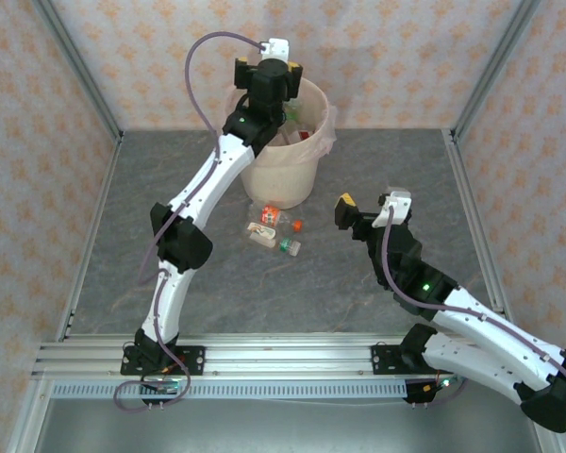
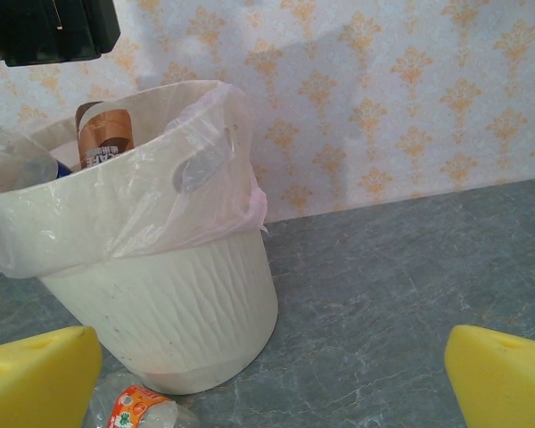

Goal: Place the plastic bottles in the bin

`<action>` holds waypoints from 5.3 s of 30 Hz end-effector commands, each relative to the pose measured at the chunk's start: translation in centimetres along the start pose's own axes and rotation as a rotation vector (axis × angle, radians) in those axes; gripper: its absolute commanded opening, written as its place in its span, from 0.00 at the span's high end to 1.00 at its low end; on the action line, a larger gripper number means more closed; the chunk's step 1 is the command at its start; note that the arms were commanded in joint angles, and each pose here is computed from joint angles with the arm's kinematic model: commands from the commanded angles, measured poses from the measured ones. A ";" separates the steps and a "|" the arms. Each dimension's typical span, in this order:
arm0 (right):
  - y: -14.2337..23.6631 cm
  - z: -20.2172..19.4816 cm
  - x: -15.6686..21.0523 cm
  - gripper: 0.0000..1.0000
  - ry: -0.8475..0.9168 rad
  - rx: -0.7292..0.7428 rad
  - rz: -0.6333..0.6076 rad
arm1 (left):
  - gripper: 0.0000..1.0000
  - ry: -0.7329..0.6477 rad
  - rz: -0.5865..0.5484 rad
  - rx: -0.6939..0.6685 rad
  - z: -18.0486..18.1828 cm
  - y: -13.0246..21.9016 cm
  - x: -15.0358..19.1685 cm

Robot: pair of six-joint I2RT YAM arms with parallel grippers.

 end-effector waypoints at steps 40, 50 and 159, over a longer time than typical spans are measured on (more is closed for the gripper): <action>-9.7 14.5 19.3 0.11 0.614 -0.653 0.797 | 0.00 0.626 0.388 -0.048 21.5 29.2 16.3; -10.4 14.7 22.3 0.13 0.761 -0.629 0.890 | 0.00 0.632 0.394 -0.108 22.3 29.2 18.2; -15.1 12.0 15.1 0.11 0.466 -0.598 0.530 | 0.00 0.733 0.681 -0.143 17.7 23.0 22.9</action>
Point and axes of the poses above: each hand's point on the last joint's axis, 136 mm out from that joint toward the fingers, its own y axis back along the fingers, its own z axis along the line the jaws close on, x = y × z, the point moved 7 cm from there along y, back along the fingers, and after that the axes turned 8 degrees about y, right-handed, at the moved point
